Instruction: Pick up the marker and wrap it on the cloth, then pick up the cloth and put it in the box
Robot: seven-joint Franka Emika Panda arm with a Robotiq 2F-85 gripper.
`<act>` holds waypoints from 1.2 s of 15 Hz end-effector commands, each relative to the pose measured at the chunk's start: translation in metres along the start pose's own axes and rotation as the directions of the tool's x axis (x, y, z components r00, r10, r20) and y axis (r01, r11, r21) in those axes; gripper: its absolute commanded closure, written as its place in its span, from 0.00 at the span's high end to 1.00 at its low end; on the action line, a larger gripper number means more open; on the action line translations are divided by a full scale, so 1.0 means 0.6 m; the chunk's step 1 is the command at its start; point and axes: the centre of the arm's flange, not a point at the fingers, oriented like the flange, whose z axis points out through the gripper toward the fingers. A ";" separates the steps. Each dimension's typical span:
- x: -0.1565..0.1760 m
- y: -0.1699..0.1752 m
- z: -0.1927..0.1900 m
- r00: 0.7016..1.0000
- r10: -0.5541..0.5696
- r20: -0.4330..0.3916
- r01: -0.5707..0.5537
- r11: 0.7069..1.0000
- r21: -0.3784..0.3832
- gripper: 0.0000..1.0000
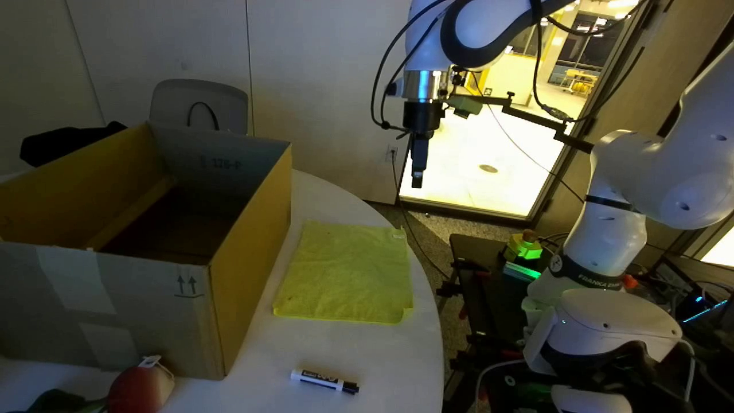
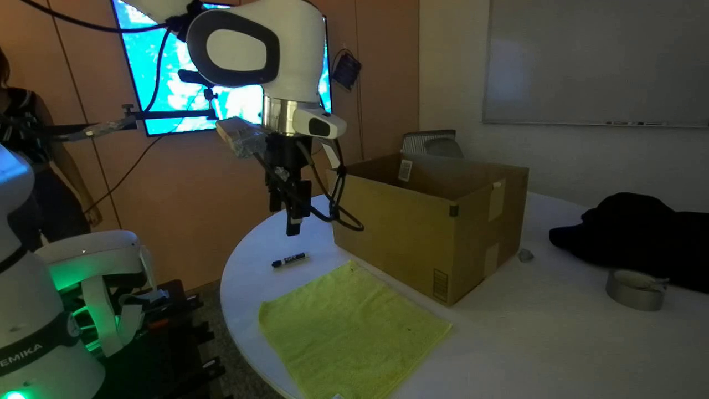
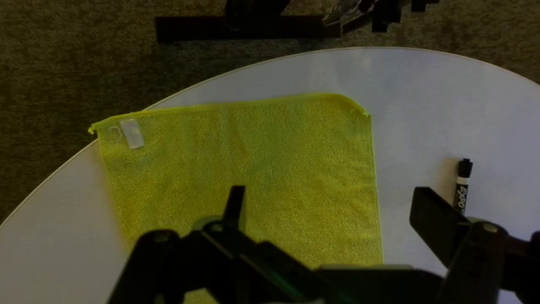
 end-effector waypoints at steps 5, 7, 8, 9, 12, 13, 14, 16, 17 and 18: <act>0.047 -0.103 0.068 0.985 -0.168 0.043 0.169 0.985 -0.022 1.00; 0.053 -0.126 0.083 0.976 -0.211 0.054 0.212 0.977 -0.021 1.00; 0.147 -0.130 0.133 0.968 -0.241 0.066 0.241 0.971 0.003 1.00; 0.160 -0.143 0.144 0.969 -0.243 0.044 0.243 0.970 0.001 1.00; 0.217 -0.202 0.205 0.971 -0.240 0.001 0.239 0.971 0.023 1.00; 0.232 -0.224 0.226 0.969 -0.247 0.002 0.246 0.968 0.037 1.00; 0.241 -0.249 0.242 0.966 -0.259 0.003 0.258 0.965 0.045 1.00; 0.255 -0.290 0.269 0.955 -0.294 0.020 0.292 0.954 0.071 1.00; 0.261 -0.305 0.282 0.950 -0.311 0.031 0.308 0.948 0.080 1.00; 0.264 -0.321 0.288 0.942 -0.333 0.043 0.328 0.940 0.091 1.00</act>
